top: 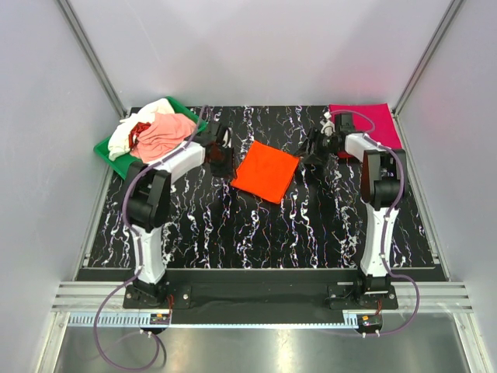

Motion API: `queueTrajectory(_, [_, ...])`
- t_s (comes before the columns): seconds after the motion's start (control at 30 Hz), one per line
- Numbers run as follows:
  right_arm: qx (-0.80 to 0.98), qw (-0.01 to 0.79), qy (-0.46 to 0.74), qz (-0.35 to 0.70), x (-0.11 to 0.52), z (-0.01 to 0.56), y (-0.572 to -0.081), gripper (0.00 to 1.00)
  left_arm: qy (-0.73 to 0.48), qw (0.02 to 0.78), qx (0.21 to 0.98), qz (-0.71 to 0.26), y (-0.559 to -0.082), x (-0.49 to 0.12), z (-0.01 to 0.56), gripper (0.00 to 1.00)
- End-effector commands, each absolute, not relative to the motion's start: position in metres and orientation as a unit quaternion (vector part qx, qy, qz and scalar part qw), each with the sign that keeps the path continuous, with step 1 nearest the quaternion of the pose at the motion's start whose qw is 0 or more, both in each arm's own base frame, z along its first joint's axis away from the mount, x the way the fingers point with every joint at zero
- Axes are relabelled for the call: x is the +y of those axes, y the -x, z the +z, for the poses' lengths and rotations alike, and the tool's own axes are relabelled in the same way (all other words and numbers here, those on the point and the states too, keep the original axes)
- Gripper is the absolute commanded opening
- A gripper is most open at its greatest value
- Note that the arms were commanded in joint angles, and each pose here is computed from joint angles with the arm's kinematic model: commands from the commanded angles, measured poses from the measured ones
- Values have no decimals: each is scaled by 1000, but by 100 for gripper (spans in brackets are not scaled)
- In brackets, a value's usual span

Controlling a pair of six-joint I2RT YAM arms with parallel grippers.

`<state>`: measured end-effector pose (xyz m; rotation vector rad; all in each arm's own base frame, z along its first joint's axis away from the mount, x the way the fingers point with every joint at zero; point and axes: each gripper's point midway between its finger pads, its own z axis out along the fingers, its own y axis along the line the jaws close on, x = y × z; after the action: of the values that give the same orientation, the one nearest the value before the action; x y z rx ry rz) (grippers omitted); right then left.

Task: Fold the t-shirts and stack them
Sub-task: Fold the tshirt, then neatly place the folded tshirt to the corner

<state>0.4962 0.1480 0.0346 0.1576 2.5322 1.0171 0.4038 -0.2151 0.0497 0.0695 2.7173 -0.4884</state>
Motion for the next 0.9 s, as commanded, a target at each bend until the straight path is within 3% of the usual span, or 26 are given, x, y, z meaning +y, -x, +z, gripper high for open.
queueTrajectory(0.0, [915, 192, -49, 350, 158, 18, -499, 70, -55, 265, 937, -221, -406, -224, 137, 40])
queueTrajectory(0.23, [926, 178, -36, 329, 161, 8, -494, 70, -94, 313, 903, -279, -362, -223, 211, 42])
queueTrajectory(0.43, [937, 153, -22, 314, 167, -4, -487, 63, -120, 309, 897, -294, -331, -217, 212, 43])
queueTrajectory(0.67, [945, 143, -21, 295, 160, -14, -479, 52, -140, 319, 898, -267, -319, -203, 207, 43])
queueTrajectory(0.87, [943, 137, -25, 302, 159, -16, -479, 32, -146, 313, 896, -280, -312, -205, 208, 42])
